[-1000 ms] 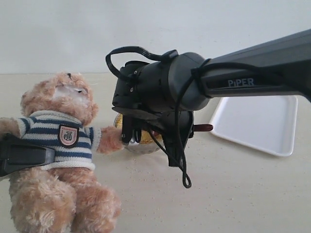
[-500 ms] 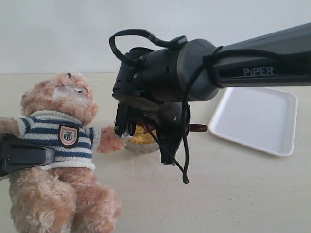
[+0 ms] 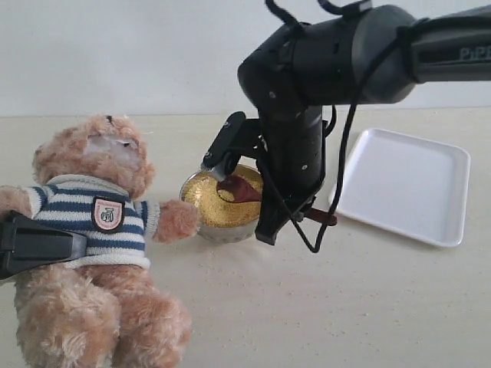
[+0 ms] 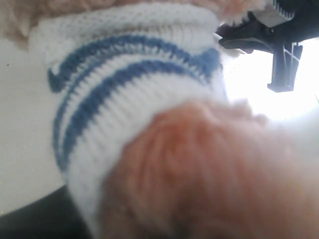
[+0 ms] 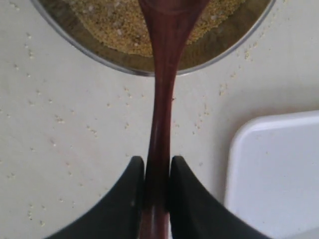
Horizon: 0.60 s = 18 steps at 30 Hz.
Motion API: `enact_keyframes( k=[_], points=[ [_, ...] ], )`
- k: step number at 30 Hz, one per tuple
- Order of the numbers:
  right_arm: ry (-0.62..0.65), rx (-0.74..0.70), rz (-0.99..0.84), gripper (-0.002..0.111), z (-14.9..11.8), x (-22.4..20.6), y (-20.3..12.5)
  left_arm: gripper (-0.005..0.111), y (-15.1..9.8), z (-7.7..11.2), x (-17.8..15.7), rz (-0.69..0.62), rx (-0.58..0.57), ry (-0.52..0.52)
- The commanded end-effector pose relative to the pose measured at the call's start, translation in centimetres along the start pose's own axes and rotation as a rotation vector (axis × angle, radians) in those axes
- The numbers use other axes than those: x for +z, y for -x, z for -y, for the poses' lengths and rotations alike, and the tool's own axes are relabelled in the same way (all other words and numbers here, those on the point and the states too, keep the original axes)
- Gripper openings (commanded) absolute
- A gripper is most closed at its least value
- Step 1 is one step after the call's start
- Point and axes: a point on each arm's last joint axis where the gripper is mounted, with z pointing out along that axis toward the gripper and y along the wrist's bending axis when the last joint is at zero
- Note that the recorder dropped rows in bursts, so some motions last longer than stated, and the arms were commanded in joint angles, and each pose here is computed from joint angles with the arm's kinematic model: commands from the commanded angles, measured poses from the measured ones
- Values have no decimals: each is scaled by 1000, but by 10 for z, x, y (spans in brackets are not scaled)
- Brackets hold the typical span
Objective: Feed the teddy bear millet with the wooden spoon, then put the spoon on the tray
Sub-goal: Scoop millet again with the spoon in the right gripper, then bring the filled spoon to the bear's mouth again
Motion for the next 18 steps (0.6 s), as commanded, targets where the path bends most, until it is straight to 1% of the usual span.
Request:
enact_keyframes(
  k=[1, 4, 10, 14, 18],
  points=[
    [10, 28, 56, 0, 9, -18, -5, 5, 1, 3, -1, 10, -7, -21],
    [20, 11, 67, 0, 8, -27, -8, 5, 1, 3, -1, 9, -7, -25],
    [8, 19, 98, 0, 11, -50, -15, 5, 0, 5, -1, 1, -4, -44],
    [49, 20, 126, 0, 11, -68, -14, 5, -4, 5, 0, -9, -15, -52],
    [98, 36, 216, 0, 11, -93, -9, 5, -11, 3, 2, -17, -39, -40]
  ],
)
